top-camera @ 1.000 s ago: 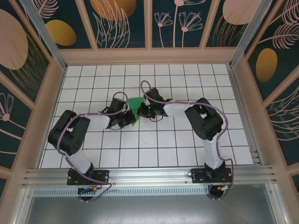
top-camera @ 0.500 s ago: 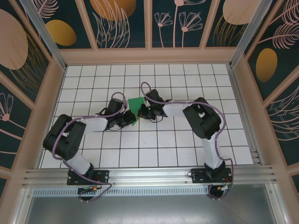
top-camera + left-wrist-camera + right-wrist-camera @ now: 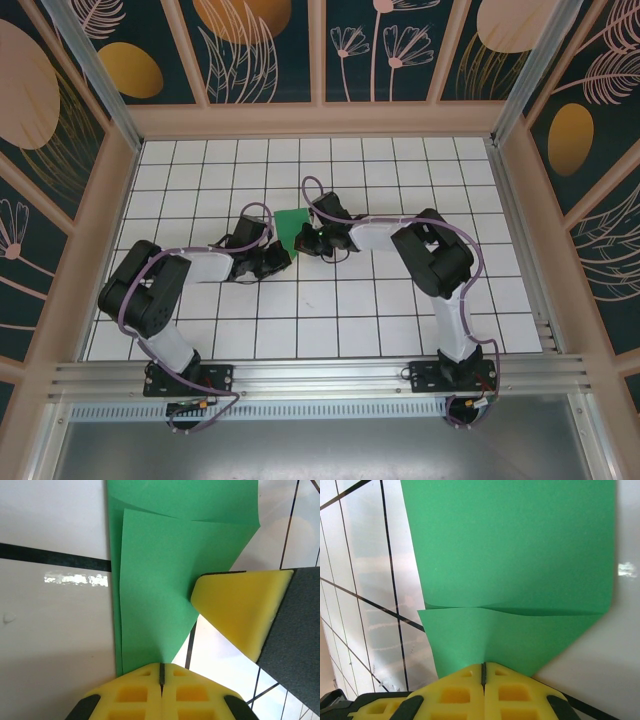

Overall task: Fold a paper plane with a square sheet of paper (pick it up from the middle)
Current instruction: Third fold the triangle at the center of the table.

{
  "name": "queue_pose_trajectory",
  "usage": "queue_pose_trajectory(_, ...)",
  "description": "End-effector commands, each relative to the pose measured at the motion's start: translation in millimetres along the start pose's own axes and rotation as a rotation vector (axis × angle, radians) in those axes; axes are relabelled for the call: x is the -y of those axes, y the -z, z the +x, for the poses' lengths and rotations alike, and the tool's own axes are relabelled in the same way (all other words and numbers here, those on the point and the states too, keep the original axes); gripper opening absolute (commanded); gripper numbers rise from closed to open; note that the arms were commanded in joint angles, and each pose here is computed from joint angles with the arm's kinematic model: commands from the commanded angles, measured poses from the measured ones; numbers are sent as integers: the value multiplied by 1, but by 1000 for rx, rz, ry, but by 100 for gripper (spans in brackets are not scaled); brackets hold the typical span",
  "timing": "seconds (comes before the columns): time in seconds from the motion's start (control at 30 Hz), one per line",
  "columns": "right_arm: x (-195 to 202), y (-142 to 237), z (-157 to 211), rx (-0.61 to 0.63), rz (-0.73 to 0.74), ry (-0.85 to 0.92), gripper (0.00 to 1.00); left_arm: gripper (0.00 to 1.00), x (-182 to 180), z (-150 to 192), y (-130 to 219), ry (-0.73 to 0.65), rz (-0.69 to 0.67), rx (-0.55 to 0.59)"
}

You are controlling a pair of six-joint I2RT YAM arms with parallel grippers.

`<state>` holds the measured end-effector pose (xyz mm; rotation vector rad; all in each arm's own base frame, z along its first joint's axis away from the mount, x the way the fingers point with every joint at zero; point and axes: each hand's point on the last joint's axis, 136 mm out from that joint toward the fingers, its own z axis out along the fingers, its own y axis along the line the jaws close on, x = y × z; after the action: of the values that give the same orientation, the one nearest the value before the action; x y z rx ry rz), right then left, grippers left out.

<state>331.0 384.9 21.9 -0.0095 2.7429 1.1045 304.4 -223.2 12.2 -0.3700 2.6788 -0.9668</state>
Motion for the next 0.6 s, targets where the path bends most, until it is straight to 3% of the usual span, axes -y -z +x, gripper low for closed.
queue_pose_trajectory(0.0, -24, 9, 8, -19, -67, 73, 6, 2, -44, 17, -8, 19, -148, -32)
queue_pose_trajectory(0.27, -5, -8, 24, -90, -20, 52, 5, 1, -46, 18, -8, 15, -153, -33)
queue_pose_trajectory(0.57, 27, -1, -11, -51, 49, 68, 5, 1, -60, 31, -7, 22, -179, -55)
